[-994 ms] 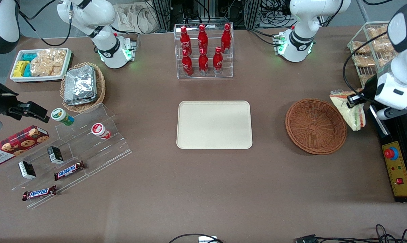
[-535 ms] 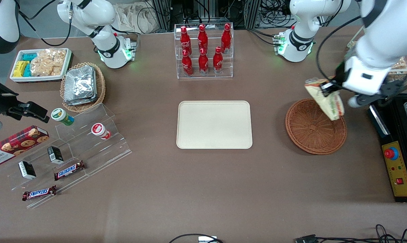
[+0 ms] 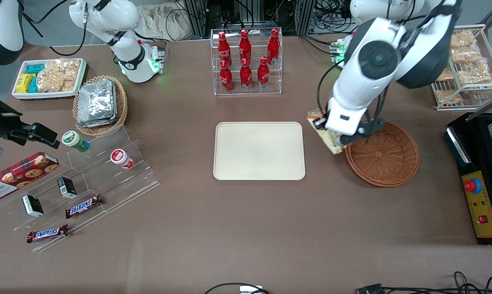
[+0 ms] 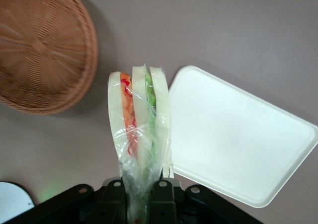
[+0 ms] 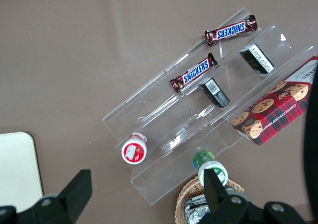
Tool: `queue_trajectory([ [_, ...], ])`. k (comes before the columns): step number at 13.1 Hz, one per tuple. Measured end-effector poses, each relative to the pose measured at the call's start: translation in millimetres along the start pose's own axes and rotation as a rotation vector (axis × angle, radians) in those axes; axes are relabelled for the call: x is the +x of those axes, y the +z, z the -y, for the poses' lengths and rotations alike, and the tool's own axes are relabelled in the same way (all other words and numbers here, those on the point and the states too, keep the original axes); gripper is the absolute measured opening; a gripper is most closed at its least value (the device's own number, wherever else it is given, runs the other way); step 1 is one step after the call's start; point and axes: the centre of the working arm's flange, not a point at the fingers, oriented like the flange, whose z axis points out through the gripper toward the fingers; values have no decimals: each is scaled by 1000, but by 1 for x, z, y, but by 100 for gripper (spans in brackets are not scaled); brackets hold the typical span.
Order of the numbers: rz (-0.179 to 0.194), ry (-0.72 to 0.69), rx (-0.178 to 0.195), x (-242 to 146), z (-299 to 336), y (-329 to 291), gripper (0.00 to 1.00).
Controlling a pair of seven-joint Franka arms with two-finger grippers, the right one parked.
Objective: Place sandwich from basket to tray
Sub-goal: 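Carry the sandwich over the cream tray and lower it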
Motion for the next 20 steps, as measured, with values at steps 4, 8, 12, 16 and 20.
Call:
queue_trajectory([
  [4,-11,137,65,-23,-49,64,16],
  [8,-45,286,111,-70,-91,119,16],
  [12,-60,320,96,-71,-81,179,16],
  [16,-75,336,103,-63,-69,205,16],
  [20,-81,359,127,-45,-59,226,16],
])
